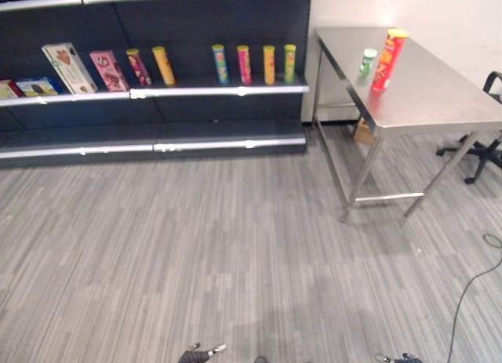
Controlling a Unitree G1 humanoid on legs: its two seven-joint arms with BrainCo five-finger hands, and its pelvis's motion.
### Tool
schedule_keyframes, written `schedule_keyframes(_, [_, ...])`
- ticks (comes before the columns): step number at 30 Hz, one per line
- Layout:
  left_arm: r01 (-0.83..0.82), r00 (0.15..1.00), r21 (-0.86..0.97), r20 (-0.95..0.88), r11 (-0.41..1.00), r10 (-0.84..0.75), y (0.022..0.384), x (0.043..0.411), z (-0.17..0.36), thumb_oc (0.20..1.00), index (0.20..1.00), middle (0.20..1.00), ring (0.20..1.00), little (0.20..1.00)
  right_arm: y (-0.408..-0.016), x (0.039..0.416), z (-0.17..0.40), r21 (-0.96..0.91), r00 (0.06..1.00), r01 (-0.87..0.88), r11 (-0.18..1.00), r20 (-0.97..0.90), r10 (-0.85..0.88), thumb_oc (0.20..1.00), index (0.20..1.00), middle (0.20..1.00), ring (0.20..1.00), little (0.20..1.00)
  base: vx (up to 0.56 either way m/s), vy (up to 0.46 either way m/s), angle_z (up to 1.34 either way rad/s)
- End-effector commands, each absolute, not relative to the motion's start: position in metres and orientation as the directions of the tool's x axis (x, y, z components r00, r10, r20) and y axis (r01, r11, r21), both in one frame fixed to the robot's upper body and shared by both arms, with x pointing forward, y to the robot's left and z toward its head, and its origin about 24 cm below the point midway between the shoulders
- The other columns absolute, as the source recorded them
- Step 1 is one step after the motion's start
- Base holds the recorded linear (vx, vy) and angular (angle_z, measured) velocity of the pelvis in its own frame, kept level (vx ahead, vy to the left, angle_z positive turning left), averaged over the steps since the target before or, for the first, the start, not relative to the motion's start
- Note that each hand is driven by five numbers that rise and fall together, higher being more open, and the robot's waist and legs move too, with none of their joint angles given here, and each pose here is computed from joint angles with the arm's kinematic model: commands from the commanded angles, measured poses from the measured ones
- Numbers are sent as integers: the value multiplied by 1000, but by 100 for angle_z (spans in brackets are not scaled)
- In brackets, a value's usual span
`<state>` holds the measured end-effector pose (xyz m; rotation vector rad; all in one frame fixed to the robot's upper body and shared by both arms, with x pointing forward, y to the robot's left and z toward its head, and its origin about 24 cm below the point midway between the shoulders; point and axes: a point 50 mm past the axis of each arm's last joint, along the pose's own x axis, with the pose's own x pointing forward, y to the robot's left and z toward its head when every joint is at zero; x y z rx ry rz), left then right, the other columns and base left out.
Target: Put the goods on the table back onto the shelves and tidy them up.
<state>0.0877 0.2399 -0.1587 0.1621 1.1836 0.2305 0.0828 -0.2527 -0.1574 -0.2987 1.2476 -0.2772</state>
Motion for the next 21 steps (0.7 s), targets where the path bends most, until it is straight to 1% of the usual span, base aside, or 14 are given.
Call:
schedule_keyframes(1, [-89,390,257,-880,962,271,243,104,-155,1000,1000,1000,1000,1000,-261,98,-152,-397,327,59,916,-859,-394,1000,1000,1000,1000,1000,0,0,0])
schedule_keyframes(4, [-89,381,247,-887,965,262,241,102,-156,1000,1000,1000,1000,1000,-259,96,-153,-397,319,39,917,-865,-388,1000,1000,1000,1000,1000,0,0,0])
schedule_keyframes(7, [-80,400,225,-885,971,238,239,107,-155,1000,1000,1000,1000,1000,-260,93,-154,-402,314,24,915,-866,-389,1000,1000,1000,1000,1000,-4,2,-3])
schedule_keyframes(12, [-42,415,230,-881,972,226,237,110,-155,1000,1000,1000,1000,1000,-261,94,-153,-395,317,63,917,-863,-393,1000,1000,1000,1000,1000,-12,7,-7])
schedule_keyframes(13, [-7,416,238,-883,971,219,236,110,-155,1000,1000,1000,1000,1000,-262,94,-153,-400,318,47,915,-863,-393,1000,1000,1000,1000,1000,-12,12,-14])
schedule_keyframes(21, [43,405,260,-887,965,221,236,107,-156,1000,1000,1000,1000,1000,-263,101,-151,-416,344,-17,909,-856,-385,1000,1000,1000,1000,1000,-5,4,-3])
